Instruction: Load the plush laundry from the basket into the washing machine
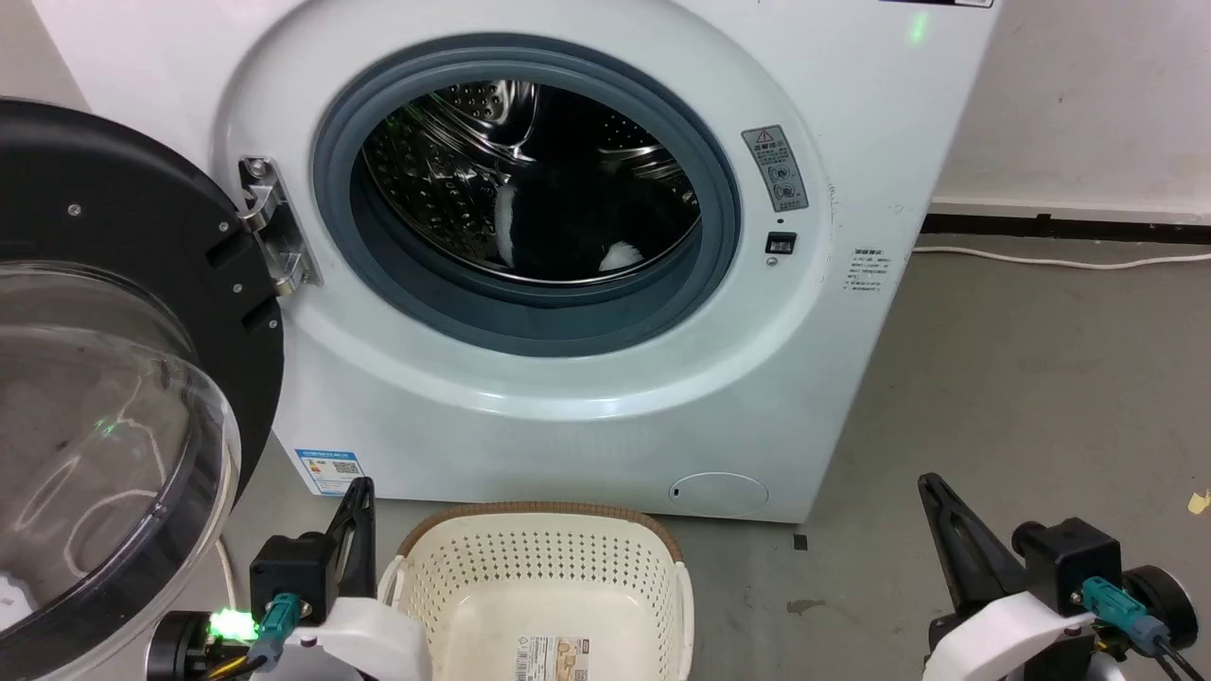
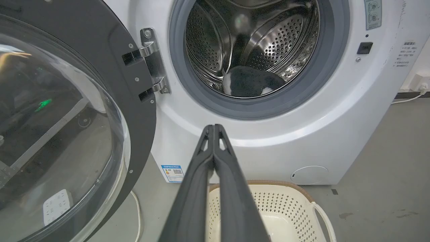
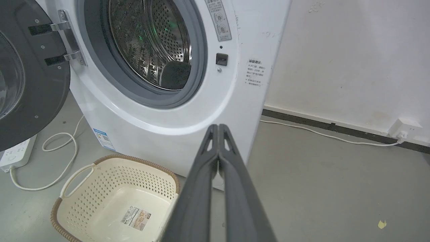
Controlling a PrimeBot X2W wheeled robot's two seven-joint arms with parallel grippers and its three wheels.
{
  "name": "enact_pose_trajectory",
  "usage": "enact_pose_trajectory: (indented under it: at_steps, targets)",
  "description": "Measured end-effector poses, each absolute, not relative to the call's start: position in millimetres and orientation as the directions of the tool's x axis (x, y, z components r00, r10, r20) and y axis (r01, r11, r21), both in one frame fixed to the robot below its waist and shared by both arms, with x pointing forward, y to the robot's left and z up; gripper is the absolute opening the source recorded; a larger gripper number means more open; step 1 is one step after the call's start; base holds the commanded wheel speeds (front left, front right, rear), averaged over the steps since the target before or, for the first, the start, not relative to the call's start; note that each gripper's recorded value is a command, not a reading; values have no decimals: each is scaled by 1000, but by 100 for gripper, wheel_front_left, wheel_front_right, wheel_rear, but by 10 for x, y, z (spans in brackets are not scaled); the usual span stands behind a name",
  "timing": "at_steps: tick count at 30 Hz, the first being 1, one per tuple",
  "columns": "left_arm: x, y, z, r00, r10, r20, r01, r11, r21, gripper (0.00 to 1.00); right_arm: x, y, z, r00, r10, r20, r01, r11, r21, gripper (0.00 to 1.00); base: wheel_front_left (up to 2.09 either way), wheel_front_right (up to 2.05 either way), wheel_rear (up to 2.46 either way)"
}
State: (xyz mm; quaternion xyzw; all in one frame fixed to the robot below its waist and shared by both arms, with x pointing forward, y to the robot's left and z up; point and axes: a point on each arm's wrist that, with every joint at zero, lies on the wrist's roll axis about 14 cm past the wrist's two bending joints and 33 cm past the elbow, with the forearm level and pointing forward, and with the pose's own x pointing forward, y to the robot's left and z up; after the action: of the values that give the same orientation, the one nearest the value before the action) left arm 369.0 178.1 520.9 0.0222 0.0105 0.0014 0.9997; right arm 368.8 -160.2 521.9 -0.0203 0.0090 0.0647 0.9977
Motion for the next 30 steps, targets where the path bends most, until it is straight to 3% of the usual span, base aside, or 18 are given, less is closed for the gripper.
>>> enact_pose_trajectory:
  at_steps: [30]
  targets:
    - [3692,1791,5214,1000,7,-19,-6,999,49,0,3688,-1599,5221,991,130,-20,-130,991,-40,0,0,0,0]
